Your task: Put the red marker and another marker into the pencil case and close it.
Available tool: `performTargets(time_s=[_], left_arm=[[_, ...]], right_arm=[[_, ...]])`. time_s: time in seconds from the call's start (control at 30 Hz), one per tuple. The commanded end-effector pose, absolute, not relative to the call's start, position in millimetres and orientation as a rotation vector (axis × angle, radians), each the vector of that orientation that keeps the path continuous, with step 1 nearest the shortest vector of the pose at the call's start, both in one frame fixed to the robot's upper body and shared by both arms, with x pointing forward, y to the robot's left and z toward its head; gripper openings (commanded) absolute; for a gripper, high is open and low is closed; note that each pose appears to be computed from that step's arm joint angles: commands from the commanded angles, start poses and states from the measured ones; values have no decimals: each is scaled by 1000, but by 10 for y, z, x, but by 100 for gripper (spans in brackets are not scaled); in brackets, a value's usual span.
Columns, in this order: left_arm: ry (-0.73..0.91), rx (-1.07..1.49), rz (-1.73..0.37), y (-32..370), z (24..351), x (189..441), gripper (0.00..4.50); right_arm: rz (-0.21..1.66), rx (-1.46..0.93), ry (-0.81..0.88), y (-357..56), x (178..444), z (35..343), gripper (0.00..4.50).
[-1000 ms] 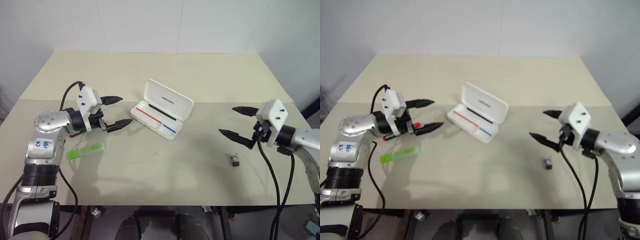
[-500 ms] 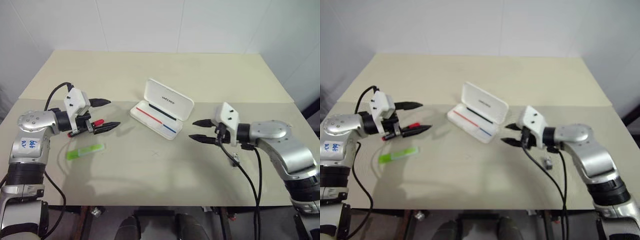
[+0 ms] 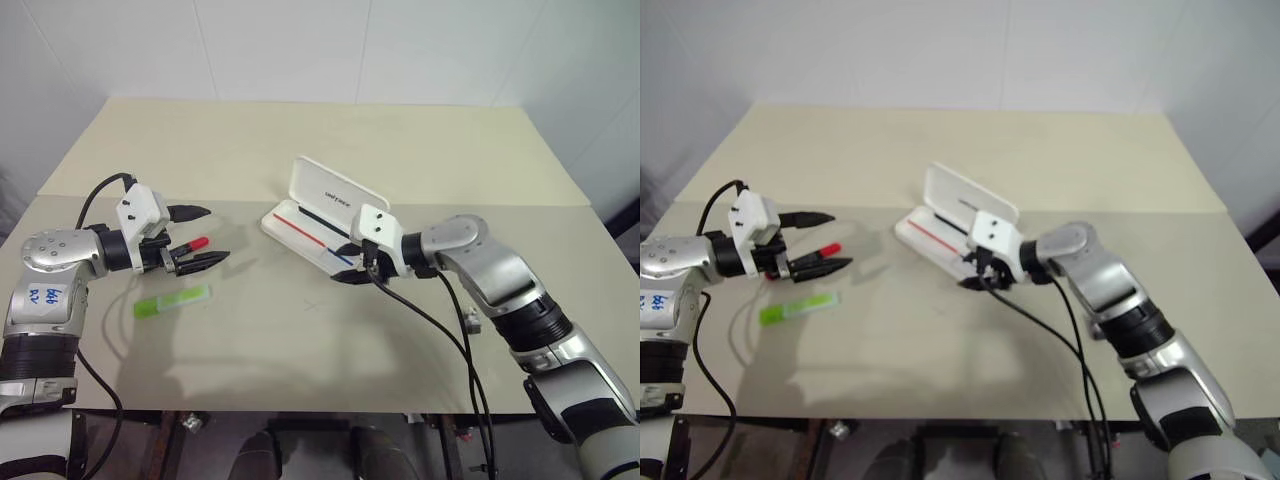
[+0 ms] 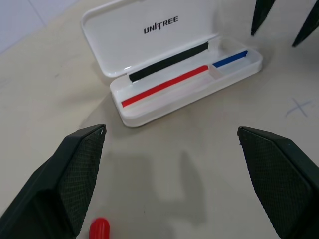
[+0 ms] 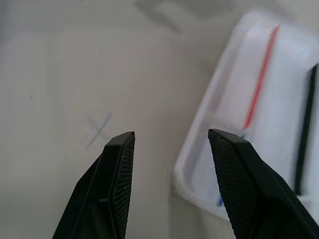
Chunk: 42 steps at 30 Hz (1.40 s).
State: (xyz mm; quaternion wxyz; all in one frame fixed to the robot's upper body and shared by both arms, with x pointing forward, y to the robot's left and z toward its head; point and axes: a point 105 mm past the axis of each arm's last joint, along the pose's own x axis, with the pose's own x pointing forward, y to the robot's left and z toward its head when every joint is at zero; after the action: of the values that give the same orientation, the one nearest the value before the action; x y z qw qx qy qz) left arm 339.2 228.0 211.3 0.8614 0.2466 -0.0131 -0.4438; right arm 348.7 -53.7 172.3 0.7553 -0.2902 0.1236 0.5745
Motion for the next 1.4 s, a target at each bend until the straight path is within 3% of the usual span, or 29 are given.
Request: performTargets(time_s=[0.03,0.67,0.77,0.93,0.97,1.2,1.4], left_arm=[[-76,538,-917,2288,2224,3320,450],[-108,518,-883,2264,2246,3267,450],[-114,519,-878,2265,2268,3258,450],[-120,526,-870,2273,2297,3241,450],[-121,528,-867,2275,2300,3239,450],[-132,537,-863,2272,2343,3238,450],[-131,537,-864,2274,2339,3240,450]], right_arm=[[1242,-680,275,-522,3553,1704,246],[1241,-812,341,-378,3723,1463,246],[1241,-848,343,-382,3740,1421,185],[1235,-890,331,-390,3781,1399,16],[1235,-891,326,-383,3787,1405,1],[1250,-885,227,-301,3818,1592,1],[1287,-919,195,-544,3693,1734,1]])
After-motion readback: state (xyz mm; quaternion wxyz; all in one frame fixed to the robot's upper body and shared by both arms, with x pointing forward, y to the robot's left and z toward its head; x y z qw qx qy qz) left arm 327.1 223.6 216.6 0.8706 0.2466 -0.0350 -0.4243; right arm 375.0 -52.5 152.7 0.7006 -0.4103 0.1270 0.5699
